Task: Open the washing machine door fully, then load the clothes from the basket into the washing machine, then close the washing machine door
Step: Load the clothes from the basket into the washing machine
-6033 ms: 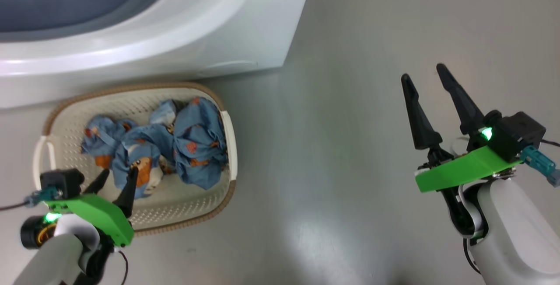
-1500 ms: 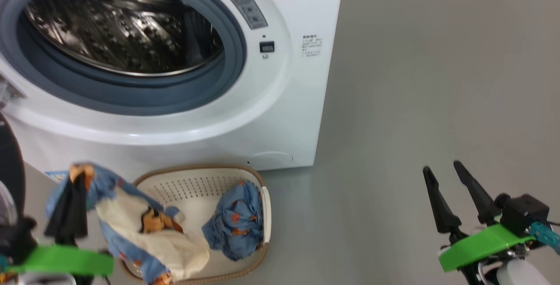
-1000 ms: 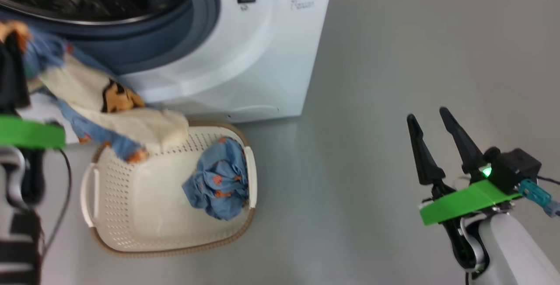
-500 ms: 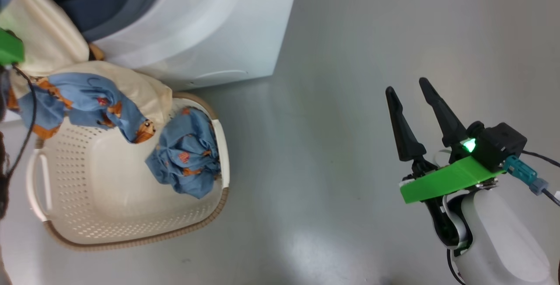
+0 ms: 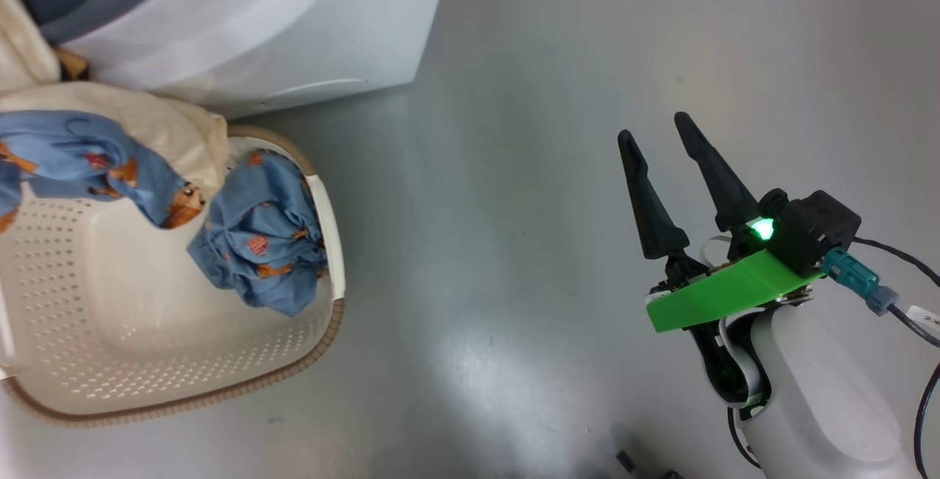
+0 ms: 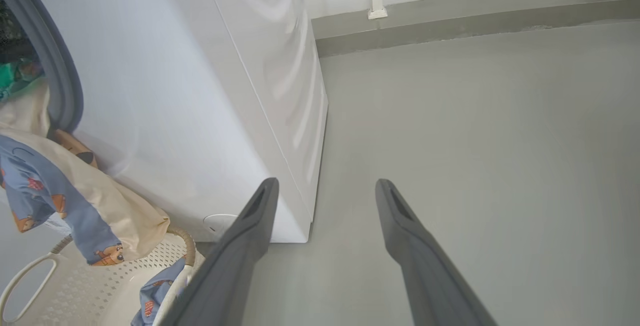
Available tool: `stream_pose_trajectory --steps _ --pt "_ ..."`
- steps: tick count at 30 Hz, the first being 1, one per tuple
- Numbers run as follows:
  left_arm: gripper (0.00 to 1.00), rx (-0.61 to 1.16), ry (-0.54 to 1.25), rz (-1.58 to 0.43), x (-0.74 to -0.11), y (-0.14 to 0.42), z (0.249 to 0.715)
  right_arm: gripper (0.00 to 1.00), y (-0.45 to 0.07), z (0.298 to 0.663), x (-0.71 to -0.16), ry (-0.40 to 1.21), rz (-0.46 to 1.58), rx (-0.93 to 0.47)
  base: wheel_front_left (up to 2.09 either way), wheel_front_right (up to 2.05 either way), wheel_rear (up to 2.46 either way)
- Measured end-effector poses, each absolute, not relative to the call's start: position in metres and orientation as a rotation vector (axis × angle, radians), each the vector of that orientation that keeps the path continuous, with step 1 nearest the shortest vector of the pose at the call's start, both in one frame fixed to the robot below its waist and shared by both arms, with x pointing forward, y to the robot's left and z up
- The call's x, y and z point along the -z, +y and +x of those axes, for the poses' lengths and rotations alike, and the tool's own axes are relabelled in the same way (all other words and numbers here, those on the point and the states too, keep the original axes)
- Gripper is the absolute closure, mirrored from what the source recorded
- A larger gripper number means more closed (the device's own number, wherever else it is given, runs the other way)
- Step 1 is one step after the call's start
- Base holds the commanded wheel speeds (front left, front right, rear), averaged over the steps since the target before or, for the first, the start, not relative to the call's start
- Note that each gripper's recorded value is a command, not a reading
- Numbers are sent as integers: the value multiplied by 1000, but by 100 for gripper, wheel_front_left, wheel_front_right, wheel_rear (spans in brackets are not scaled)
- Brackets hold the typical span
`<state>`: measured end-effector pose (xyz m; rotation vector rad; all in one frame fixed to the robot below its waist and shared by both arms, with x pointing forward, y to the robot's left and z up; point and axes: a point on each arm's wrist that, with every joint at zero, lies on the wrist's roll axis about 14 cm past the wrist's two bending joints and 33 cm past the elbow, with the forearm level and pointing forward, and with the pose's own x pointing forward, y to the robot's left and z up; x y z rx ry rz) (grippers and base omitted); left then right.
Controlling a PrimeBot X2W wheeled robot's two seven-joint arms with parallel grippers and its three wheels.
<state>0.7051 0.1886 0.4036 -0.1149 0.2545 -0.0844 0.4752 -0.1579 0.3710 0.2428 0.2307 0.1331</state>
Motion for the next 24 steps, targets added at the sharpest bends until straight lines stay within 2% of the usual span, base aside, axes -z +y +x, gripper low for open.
stream_pose_trajectory --steps 7,18,24 --pt "100 100 241 -108 -401 179 726 0 -161 476 -361 252 237 -123 0 0 0" --pt "100 102 -54 -86 -475 189 768 0 -161 477 -346 277 240 -114 0 0 0" --pt "100 95 -214 -95 -511 193 772 0 -160 484 -342 275 242 -115 0 0 0"
